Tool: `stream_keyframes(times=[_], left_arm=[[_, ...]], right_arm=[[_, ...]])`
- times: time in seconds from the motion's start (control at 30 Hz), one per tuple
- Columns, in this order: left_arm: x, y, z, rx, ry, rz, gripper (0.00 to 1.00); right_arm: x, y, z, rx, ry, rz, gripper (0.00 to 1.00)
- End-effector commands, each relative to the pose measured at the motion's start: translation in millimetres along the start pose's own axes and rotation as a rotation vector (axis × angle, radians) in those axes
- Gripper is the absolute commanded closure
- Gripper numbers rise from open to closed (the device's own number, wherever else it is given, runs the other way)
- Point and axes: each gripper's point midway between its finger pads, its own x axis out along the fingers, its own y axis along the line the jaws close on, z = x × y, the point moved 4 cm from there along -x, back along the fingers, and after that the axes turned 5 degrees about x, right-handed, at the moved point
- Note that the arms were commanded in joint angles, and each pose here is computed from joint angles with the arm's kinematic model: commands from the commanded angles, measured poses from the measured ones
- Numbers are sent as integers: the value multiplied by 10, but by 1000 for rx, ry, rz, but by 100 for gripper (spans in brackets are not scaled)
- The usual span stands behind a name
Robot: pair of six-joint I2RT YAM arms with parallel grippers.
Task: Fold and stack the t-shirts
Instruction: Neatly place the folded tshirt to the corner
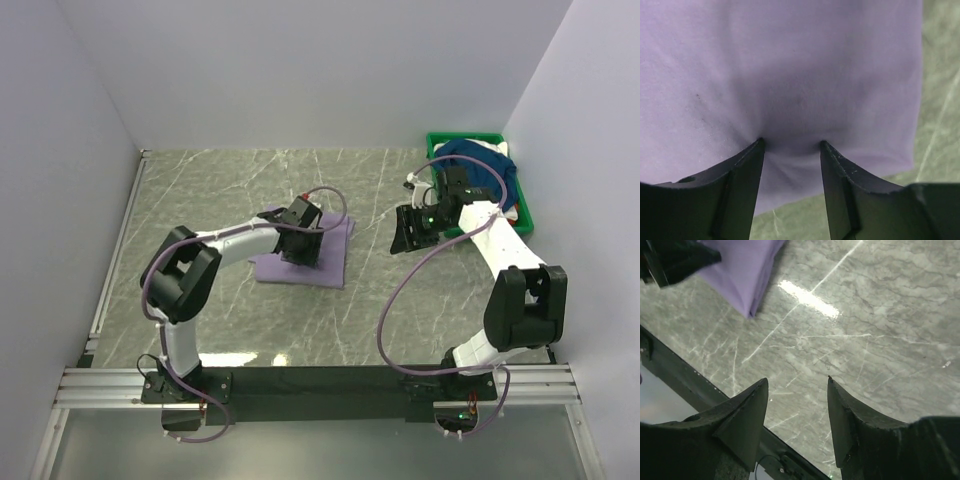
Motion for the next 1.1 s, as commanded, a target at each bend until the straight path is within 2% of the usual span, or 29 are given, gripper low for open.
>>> stream_keyframes(times=[0.0,0.1,0.2,0.3,0.43,0.47,0.6,0.7,0.77,0.87,0.9,0.97,1.0,1.07], left_arm=[[200,510,-29,-76,72,158,46],[209,945,-21,-129,101,214,47],[128,1672,39,-261,119,291,47],[70,2201,127,-354,113,351,47],[41,2805,146,-452,131,414,46],[4,2942,255,-474,104,428,46],[-16,3532,217,-661,106,472,46],[-45,3629,318,-727,82,426,46],[-72,3610,410,-710,52,396,44],[-276,3554,629,-694,-52,352,41],[-438,3542,752,-729,-119,325,39],[-545,3442,817,-803,-158,211,37],[-622,3351,922,-845,-199,85,38],[-804,3274,1044,-821,-270,34,36]], right_arm=[[-48,-30,-7,-15,-23,-41,42],[-63,-65,25,-10,-28,-55,42],[-41,-93,58,-4,-21,-60,42],[-31,-129,113,1,-16,-67,42],[-10,-168,143,8,-6,-76,42],[-5,-179,141,9,-4,-78,42],[23,-221,124,18,8,-87,42],[36,-236,126,19,17,-89,42],[32,-248,134,23,19,-92,42],[34,-249,162,21,22,-93,42],[34,-246,166,19,22,-94,42],[33,-252,175,24,27,-94,42],[35,-254,179,23,28,-94,42],[33,-263,189,22,29,-95,42]])
